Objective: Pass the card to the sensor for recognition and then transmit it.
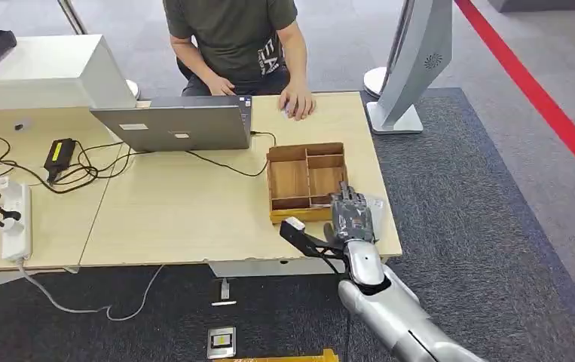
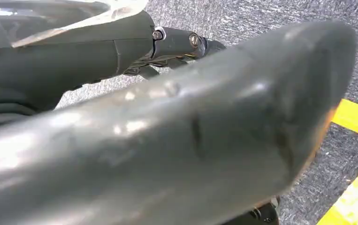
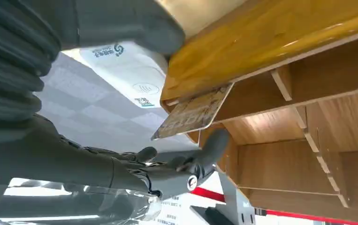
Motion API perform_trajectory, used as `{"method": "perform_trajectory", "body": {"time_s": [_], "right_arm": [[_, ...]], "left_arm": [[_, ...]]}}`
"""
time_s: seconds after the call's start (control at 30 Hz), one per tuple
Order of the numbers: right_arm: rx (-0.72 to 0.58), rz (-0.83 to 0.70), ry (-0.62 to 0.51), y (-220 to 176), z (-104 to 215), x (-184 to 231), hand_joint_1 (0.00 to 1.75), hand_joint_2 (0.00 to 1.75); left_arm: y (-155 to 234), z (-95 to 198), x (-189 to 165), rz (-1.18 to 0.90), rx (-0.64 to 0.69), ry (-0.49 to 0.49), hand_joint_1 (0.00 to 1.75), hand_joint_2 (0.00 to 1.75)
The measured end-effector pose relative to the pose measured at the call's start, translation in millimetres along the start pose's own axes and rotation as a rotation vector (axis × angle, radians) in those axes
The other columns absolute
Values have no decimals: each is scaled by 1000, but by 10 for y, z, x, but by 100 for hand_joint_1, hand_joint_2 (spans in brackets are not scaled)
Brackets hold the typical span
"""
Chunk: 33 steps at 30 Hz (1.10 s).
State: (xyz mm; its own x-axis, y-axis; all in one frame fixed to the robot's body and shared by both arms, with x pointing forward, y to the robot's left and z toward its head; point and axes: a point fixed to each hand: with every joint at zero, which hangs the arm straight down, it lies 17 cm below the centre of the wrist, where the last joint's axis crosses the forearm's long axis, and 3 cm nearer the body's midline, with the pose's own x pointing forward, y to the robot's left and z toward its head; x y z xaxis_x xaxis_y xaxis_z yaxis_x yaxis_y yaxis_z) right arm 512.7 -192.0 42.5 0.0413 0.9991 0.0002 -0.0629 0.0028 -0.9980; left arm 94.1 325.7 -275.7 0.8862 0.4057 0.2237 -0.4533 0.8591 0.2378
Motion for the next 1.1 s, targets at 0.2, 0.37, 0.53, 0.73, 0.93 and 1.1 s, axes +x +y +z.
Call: {"method": "perform_trajectory", "body": {"time_s": [0.2,0.37,0.53,0.73,0.93,1.1], "right_arm": [[6,6,2,2,-29,4,175,175],[13,9,-2,8,-39,38,175,175],[18,12,-6,19,-46,57,175,175],[47,4,-30,82,-25,136,175,175],[3,17,-52,-67,-56,243,175,175],[-146,105,-94,-870,-266,381,175,175]], "left_arm": [[1,0,1,0,1,0,0,0],[19,-3,-2,2,10,1,0,0],[26,-4,-5,4,13,2,0,0],[18,-2,-4,1,10,1,0,0],[17,-1,-10,6,11,4,0,0],[-4,2,-1,-26,-2,-9,0,0]]}}
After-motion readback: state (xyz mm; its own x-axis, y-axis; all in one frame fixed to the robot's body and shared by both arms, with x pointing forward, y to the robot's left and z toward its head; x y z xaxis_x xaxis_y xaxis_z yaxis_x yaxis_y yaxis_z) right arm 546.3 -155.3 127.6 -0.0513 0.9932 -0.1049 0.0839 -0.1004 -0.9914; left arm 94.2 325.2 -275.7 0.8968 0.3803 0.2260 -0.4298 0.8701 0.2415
